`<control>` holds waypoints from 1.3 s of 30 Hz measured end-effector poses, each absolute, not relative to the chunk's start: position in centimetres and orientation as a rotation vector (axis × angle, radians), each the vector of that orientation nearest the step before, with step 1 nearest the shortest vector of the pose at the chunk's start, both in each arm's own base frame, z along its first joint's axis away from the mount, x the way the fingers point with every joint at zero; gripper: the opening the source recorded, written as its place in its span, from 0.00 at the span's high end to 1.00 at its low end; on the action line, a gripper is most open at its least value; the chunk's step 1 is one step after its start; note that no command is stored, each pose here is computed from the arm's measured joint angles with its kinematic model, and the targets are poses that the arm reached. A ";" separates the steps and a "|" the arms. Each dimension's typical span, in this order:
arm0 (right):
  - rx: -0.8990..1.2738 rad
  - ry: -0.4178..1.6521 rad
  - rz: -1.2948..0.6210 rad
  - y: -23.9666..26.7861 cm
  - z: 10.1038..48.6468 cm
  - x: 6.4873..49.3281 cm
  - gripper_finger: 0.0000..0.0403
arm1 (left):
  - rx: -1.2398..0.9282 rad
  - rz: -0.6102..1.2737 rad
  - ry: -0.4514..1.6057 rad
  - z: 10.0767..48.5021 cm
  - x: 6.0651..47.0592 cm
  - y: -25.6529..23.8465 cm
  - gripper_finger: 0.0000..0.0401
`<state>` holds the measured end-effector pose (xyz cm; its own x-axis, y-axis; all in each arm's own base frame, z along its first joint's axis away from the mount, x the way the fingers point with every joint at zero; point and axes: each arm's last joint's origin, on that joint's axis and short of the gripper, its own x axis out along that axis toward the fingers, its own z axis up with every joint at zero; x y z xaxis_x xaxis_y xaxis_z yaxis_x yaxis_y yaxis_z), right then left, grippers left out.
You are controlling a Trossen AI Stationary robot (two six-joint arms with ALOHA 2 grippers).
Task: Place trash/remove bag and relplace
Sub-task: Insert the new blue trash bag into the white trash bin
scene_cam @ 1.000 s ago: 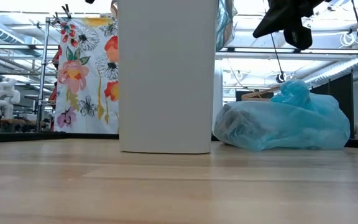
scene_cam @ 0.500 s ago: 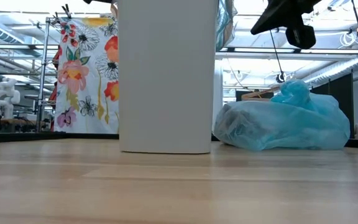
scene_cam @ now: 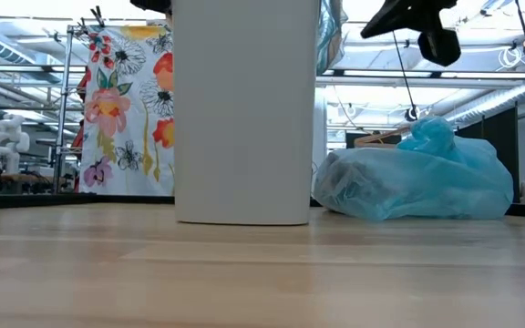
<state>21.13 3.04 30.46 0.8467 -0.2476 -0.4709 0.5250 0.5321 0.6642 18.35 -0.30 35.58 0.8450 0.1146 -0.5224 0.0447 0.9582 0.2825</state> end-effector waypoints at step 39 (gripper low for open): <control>0.275 0.390 -0.462 12.8 45.8 28.1 1.00 | 0.276 0.065 0.433 38.3 18.2 -0.3 0.99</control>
